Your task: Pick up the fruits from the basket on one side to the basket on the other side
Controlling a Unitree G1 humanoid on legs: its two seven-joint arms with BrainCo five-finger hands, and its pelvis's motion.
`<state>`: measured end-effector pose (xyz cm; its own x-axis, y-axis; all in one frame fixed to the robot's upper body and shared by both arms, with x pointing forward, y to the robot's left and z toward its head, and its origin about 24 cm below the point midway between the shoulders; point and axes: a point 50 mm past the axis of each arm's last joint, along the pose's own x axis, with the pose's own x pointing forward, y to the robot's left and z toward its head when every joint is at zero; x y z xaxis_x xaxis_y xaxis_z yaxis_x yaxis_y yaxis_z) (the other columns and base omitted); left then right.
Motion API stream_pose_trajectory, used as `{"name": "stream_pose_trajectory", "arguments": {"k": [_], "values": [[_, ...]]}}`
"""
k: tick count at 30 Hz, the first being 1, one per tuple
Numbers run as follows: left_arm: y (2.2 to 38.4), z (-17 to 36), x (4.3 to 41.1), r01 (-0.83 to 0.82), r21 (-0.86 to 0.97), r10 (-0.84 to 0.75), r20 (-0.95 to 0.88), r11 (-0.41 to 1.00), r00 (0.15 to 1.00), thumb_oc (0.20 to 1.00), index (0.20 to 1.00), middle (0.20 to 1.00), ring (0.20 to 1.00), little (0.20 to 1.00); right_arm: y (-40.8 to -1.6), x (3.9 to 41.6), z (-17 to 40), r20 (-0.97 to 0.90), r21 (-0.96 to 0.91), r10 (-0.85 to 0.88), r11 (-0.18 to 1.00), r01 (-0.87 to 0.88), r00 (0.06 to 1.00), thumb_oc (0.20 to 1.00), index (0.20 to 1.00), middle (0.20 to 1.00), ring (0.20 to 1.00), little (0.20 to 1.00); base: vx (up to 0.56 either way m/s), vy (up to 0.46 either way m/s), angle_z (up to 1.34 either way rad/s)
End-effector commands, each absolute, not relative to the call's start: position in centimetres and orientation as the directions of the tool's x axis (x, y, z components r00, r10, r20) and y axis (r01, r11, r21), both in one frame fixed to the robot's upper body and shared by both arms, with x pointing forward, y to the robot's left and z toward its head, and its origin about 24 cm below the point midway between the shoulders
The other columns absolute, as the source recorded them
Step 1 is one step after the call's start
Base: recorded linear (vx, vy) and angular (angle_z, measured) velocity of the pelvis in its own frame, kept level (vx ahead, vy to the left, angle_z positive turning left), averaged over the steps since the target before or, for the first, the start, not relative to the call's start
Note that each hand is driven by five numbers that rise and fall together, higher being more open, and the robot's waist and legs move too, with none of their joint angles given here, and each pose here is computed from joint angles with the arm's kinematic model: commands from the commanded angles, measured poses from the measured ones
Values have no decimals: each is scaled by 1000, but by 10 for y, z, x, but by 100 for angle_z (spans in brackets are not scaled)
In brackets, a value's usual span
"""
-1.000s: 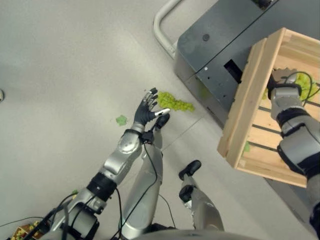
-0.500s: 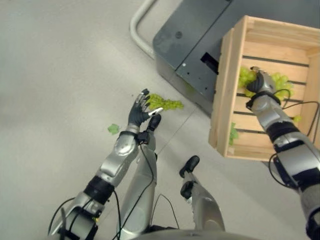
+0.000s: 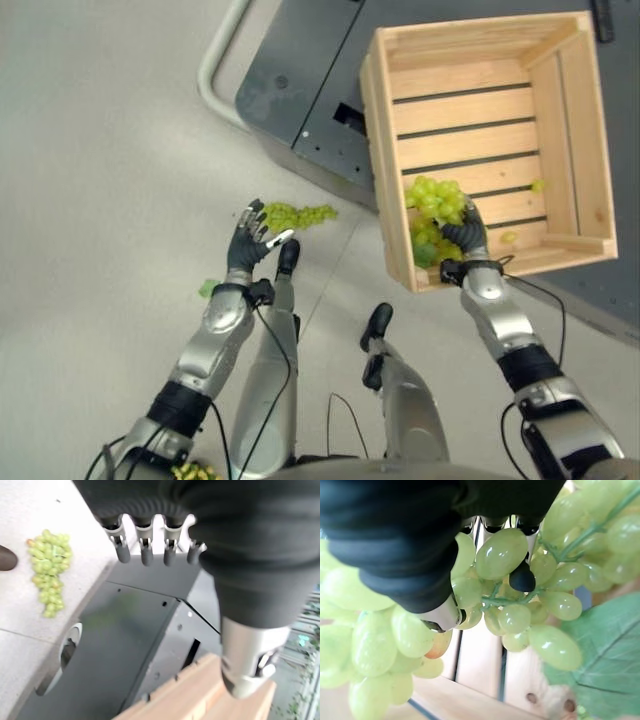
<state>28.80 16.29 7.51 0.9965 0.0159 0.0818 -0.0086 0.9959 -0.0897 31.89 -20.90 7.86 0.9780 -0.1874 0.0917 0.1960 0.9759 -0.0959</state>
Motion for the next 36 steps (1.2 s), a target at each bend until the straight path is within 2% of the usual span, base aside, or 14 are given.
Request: {"name": "stream_pose_trajectory", "arguments": {"k": [1,4,17,23,28,36], "values": [[165,82,286,-19,-102,33,134,995,990,1000,1000,1000,1000,1000,-226,302,70,70,-19,-211,977,213,975,200,200,200,200,200,-14,18,-13],[167,86,288,-31,-94,45,147,995,988,1000,1000,1000,1000,1000,-225,298,87,146,66,-201,979,194,969,200,200,200,200,200,-15,17,-12],[164,81,293,4,-62,4,124,998,992,1000,1000,1000,1000,1000,-229,299,109,220,111,-194,979,173,956,200,200,200,200,200,2,2,-11],[161,80,294,41,-22,-38,118,999,992,1000,1000,1000,1000,1000,-228,299,135,310,139,-141,985,102,940,200,200,200,200,200,9,1,-2],[160,93,297,83,29,-87,164,996,983,1000,1000,1000,1000,1000,-234,294,188,483,85,-60,996,21,873,200,200,200,200,200,35,7,-9],[140,113,305,194,86,-208,219,977,953,1000,1000,1000,1000,1000,-225,296,218,527,-48,83,997,-67,846,200,200,200,200,200,25,-2,-2]]}}
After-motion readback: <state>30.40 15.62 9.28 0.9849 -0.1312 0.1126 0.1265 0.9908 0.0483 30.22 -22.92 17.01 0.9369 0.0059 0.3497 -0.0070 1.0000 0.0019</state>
